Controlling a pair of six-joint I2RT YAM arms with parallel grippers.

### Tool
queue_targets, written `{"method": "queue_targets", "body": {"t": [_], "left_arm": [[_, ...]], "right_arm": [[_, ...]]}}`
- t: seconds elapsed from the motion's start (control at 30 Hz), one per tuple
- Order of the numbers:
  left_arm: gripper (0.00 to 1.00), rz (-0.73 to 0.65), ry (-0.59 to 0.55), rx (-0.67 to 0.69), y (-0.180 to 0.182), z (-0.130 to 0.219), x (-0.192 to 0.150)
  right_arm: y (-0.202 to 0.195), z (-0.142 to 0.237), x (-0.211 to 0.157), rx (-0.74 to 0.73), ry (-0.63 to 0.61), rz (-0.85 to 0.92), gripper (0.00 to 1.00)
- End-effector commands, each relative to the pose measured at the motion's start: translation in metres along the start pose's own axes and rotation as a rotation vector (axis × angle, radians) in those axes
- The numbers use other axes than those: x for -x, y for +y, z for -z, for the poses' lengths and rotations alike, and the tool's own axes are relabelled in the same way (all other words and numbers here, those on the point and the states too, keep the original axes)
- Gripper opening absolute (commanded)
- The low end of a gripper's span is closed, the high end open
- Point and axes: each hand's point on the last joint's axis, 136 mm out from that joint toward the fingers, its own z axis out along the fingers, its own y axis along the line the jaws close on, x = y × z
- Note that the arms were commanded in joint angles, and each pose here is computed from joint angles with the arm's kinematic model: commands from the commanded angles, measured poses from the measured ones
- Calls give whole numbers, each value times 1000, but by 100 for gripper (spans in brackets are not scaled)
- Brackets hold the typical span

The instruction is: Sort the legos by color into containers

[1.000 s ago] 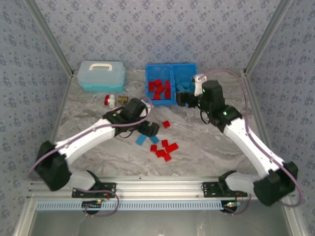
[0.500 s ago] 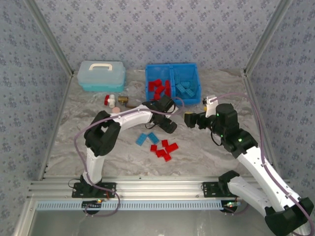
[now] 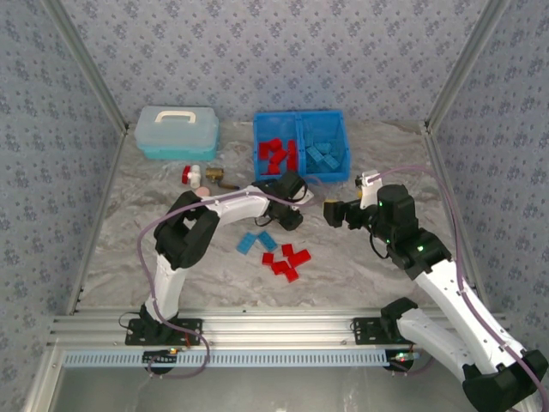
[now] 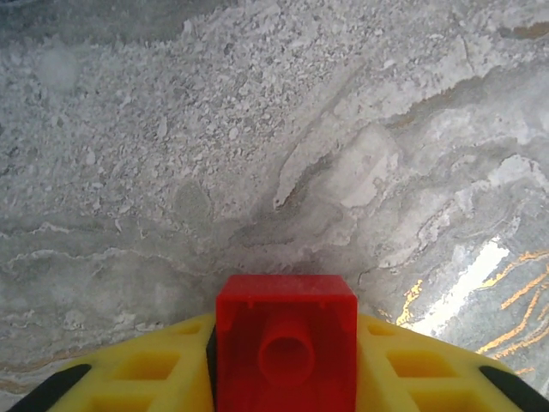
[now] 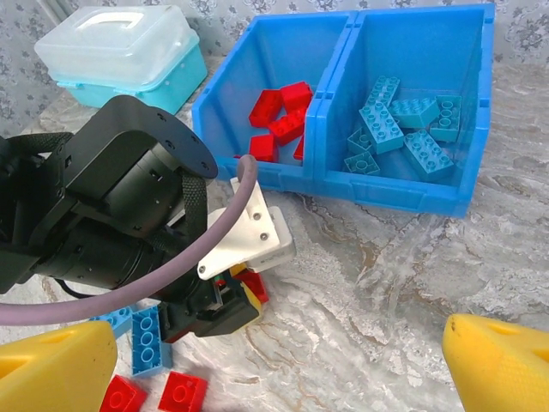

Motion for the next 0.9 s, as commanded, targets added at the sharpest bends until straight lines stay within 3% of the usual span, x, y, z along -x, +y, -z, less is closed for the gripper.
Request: {"method": "queue_targets", "body": {"t": [0.0, 0.13, 0.33, 0.57, 0.67, 0.87], "left_arm": [[32, -8, -16, -33, -9, 5, -1], [25, -2, -65, -32, -9, 23, 8], [25, 20, -207, 26, 2, 79, 46], [26, 209, -315, 280, 95, 122, 107], [26, 295, -352, 316, 135, 121, 134], [25, 292, -407, 396, 181, 101, 176]], "right_arm": [[-6, 5, 4, -30, -15, -23, 100], [-8, 7, 2, -41, -9, -31, 100], [-8, 11, 3, -46, -21, -40, 100], [-7, 10, 3, -38, -25, -58, 100], [-7, 12, 3, -37, -23, -67, 100], [-9, 29, 7, -56, -41, -80, 100]]}}
